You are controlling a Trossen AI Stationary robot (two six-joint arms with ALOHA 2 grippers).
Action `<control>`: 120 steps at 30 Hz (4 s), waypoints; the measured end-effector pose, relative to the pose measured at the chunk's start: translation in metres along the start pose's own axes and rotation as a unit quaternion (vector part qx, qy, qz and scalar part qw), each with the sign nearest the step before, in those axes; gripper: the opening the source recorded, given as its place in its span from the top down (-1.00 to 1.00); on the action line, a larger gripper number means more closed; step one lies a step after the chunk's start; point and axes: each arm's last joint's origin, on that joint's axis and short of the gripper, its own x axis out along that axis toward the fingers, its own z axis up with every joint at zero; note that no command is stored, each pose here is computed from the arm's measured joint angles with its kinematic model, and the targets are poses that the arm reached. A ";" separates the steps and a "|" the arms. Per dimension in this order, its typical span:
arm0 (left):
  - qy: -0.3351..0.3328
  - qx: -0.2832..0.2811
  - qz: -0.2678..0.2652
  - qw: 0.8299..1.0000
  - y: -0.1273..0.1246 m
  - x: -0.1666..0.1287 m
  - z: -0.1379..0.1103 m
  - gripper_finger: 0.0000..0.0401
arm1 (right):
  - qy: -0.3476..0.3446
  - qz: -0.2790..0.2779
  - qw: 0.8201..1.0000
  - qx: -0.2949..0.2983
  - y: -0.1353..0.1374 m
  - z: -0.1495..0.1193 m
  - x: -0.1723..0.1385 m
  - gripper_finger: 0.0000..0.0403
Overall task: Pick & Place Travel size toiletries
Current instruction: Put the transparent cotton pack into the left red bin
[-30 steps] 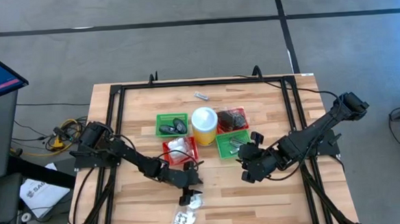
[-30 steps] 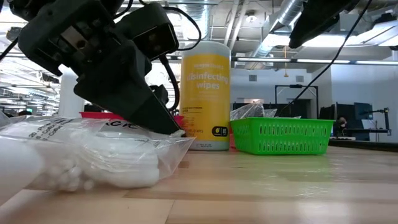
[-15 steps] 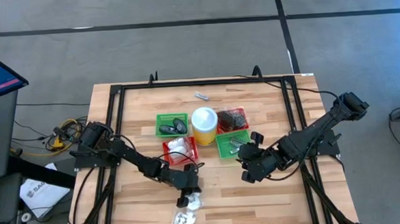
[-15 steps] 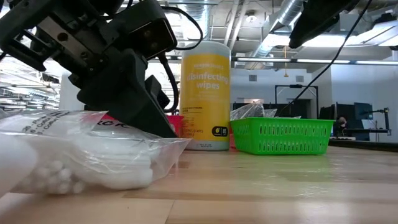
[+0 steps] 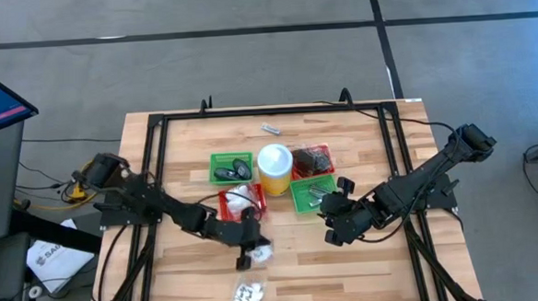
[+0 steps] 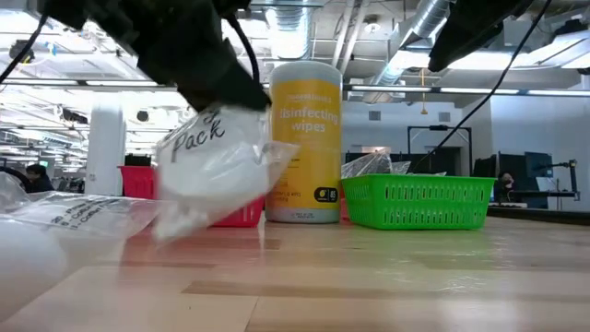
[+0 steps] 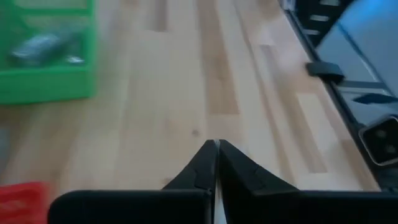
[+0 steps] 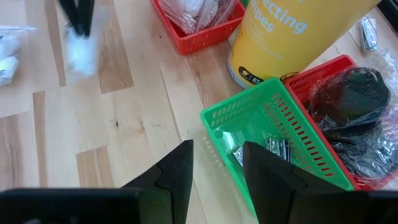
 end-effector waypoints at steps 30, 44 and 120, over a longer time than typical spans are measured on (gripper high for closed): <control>0.015 0.090 0.239 0.967 0.051 -0.063 0.029 1.00 | 0.000 0.000 1.000 0.000 0.000 0.000 0.000 0.36; 0.085 0.107 0.286 0.949 0.083 -0.065 0.025 1.00 | -0.005 -0.006 1.000 0.000 -0.001 0.000 0.000 0.36; 0.024 0.001 0.192 0.981 0.088 -0.060 0.019 0.03 | -0.013 -0.002 1.000 -0.006 0.001 0.002 0.000 0.36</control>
